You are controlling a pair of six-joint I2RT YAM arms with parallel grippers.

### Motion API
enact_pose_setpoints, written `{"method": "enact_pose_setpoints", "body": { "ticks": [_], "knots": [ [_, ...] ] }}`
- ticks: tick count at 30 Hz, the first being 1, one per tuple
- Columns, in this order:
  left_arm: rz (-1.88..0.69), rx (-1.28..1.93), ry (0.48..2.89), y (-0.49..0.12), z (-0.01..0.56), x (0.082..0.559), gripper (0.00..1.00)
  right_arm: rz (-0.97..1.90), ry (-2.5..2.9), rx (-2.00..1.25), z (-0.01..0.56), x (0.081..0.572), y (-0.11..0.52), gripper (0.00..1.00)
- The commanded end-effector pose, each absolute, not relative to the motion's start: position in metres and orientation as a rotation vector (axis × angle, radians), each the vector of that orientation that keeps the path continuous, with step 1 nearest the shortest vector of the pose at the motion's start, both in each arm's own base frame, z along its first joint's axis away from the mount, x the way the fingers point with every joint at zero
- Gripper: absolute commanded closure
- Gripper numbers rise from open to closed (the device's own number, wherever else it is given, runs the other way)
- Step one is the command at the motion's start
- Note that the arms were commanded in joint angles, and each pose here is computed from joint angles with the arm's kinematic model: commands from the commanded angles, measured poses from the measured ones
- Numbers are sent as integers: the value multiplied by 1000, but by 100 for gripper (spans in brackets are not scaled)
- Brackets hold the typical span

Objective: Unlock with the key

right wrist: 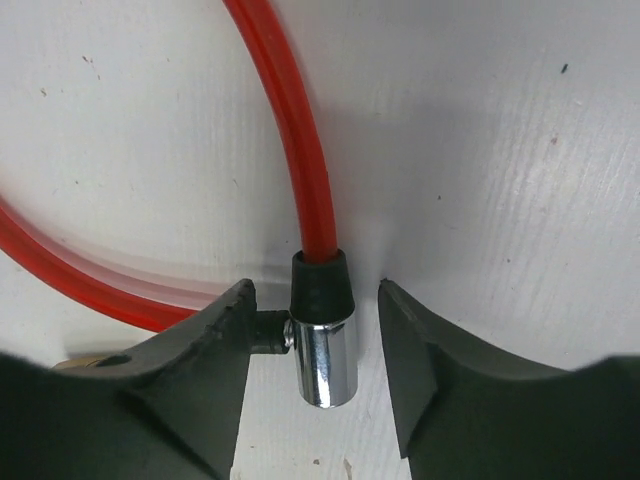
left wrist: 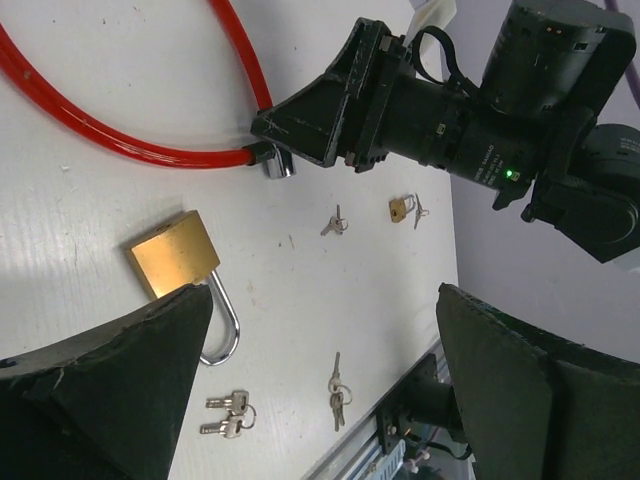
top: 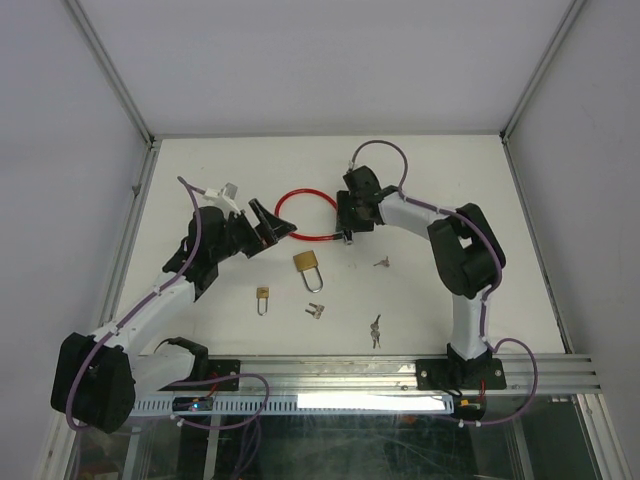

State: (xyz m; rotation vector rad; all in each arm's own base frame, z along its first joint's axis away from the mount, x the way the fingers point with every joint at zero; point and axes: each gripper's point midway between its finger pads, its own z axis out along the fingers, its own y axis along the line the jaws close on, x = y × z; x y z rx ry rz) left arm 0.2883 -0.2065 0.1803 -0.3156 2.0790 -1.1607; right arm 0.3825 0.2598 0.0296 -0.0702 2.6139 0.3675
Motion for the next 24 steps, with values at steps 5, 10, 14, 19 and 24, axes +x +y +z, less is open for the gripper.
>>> {"method": "enact_pose_setpoints", "body": {
  "ticks": [5,10,14,19,24],
  "knots": [
    [-1108,-206,2068,-204,184,282,1,315,2495,-239,84,376,265,33],
    [-992,-229,2140,-191,168,283,1,329,2507,-389,90,335,278,31],
    [-967,-263,2173,-181,159,283,1,349,2528,-497,85,295,294,31],
    [-959,-298,2193,-169,153,284,1,377,2530,-703,81,242,321,31],
    [-946,-366,2203,-151,147,287,1,354,2504,-907,76,203,337,31]
  ]
}}
